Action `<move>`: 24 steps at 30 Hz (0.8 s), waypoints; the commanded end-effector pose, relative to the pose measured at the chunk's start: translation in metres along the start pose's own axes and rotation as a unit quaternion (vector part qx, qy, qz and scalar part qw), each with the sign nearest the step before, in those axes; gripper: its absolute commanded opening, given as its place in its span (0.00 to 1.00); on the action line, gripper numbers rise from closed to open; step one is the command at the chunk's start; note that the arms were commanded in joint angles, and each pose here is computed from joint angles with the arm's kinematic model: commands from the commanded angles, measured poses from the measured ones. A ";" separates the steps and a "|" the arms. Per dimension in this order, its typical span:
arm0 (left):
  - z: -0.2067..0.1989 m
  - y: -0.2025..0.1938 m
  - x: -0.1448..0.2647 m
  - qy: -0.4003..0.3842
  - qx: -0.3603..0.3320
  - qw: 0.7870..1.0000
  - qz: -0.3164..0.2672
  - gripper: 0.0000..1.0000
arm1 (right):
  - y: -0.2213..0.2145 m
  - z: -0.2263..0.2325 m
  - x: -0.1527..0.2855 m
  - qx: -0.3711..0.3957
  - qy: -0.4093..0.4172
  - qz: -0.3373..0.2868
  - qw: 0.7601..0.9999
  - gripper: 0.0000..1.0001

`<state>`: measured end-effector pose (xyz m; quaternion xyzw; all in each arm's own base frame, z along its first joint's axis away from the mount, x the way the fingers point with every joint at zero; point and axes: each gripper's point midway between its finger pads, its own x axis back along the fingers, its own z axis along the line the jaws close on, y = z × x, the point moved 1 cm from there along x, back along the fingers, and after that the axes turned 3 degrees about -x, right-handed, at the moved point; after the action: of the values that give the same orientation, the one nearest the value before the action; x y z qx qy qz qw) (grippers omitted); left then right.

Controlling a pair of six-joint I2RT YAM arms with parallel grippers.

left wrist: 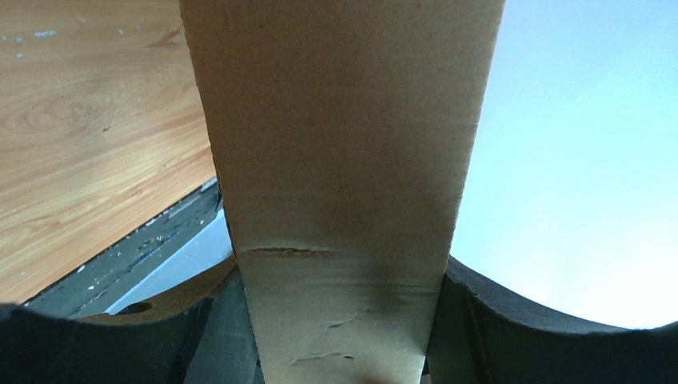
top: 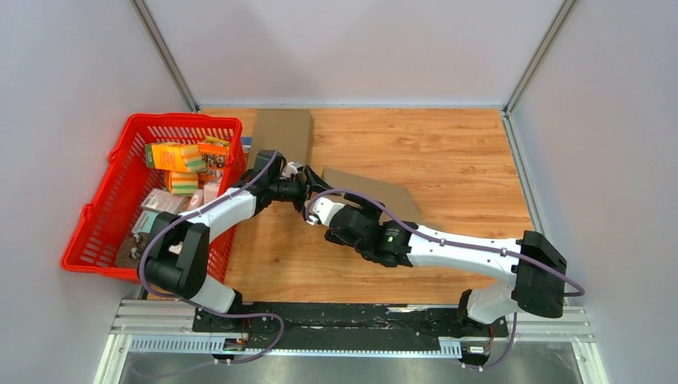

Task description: Fold the paper box

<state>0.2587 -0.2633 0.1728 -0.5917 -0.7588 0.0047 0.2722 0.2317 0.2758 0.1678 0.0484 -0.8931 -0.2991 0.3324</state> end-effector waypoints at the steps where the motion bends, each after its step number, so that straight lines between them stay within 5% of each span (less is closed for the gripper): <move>1: -0.011 -0.022 0.010 -0.019 0.010 0.999 0.038 0.11 | 0.010 -0.019 0.002 -0.022 -0.042 -0.024 0.999 0.82; 8: -0.016 -0.030 0.017 -0.038 -0.034 0.998 0.037 0.52 | 0.013 -0.028 0.014 -0.047 -0.045 -0.043 0.997 0.50; 11: -0.018 -0.032 0.021 -0.045 -0.065 0.996 0.032 0.69 | 0.016 -0.032 0.022 -0.058 -0.039 -0.056 0.996 0.48; 18: -0.027 -0.028 0.040 -0.084 -0.055 0.995 0.001 0.71 | 0.000 -0.036 0.038 -0.059 -0.037 -0.051 0.996 0.47; 24: -0.011 -0.031 0.060 -0.030 0.011 0.999 -0.013 0.73 | -0.012 -0.043 0.042 -0.049 -0.075 -0.037 0.995 0.45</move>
<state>0.2313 -0.2462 0.2063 -0.5964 -0.7667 0.0253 0.2363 0.2106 0.2765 0.1904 0.1191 -0.8791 -0.3185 0.3341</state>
